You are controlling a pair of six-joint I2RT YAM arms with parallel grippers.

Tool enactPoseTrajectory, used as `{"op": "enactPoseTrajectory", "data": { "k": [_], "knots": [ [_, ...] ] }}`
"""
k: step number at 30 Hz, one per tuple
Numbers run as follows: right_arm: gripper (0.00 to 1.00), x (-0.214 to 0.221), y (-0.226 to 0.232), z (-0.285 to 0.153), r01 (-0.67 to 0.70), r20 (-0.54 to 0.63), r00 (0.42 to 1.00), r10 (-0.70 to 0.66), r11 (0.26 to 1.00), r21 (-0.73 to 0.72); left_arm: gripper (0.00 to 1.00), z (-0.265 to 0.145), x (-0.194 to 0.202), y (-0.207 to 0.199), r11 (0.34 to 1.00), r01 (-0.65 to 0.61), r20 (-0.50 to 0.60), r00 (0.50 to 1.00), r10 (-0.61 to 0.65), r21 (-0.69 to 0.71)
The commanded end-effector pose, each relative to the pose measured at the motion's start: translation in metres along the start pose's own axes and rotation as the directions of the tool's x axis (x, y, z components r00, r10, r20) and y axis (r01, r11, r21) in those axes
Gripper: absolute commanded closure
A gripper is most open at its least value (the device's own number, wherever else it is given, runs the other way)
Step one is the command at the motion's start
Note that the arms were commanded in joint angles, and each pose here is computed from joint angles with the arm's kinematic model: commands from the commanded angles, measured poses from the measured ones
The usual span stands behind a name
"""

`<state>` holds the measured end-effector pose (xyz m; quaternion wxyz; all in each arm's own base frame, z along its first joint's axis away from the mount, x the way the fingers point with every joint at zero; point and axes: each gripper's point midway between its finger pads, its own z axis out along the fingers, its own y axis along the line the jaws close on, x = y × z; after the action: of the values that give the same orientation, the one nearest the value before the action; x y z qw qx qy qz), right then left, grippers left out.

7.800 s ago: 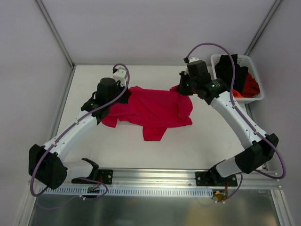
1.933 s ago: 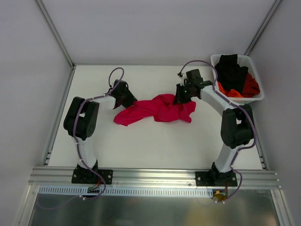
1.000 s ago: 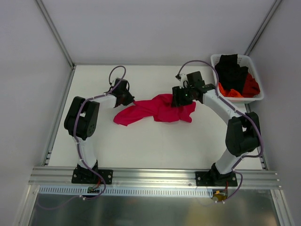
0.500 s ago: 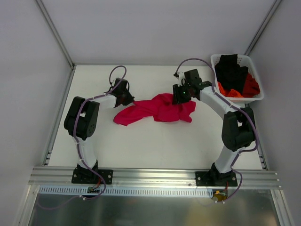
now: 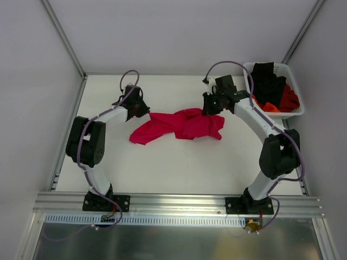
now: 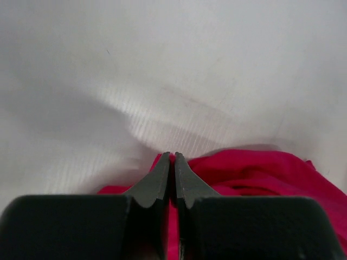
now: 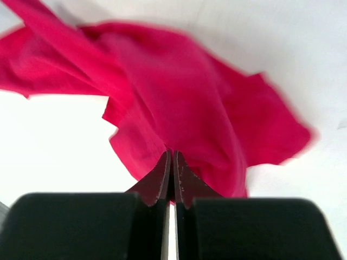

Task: Fold and stack the t-shirts
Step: Flatten the tshirt out

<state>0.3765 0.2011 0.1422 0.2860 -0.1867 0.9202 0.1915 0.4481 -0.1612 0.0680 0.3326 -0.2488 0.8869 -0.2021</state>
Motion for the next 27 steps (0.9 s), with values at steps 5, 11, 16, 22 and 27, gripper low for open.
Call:
{"op": "enactPoseTrajectory", "data": {
  "k": [5,11,16,22,27],
  "knots": [
    [1.0,-0.169,0.006,-0.2,0.039,0.564,0.809,-0.166,0.972,0.23,1.0,-0.159,-0.186,-0.032,0.991,-0.132,0.434,0.892,0.123,-0.011],
    [1.0,-0.244,-0.02,-0.307,-0.065,0.742,0.617,-0.263,0.923,0.38,1.0,-0.251,-0.242,-0.037,0.983,-0.171,0.586,0.79,0.179,-0.071],
    [1.0,-0.273,-0.036,-0.373,-0.15,0.832,0.471,-0.292,0.903,0.402,1.0,-0.307,-0.269,-0.025,0.975,-0.138,0.67,0.708,0.222,-0.177],
    [1.0,-0.273,-0.04,-0.397,-0.164,0.857,0.419,-0.301,0.903,0.398,1.0,-0.368,-0.31,-0.003,0.977,-0.041,0.773,0.605,0.191,-0.209],
    [1.0,-0.271,-0.032,-0.406,-0.116,0.874,0.394,-0.286,0.928,0.355,1.0,-0.398,-0.332,0.001,0.981,0.011,0.819,0.552,0.157,-0.195]
  ]
}}
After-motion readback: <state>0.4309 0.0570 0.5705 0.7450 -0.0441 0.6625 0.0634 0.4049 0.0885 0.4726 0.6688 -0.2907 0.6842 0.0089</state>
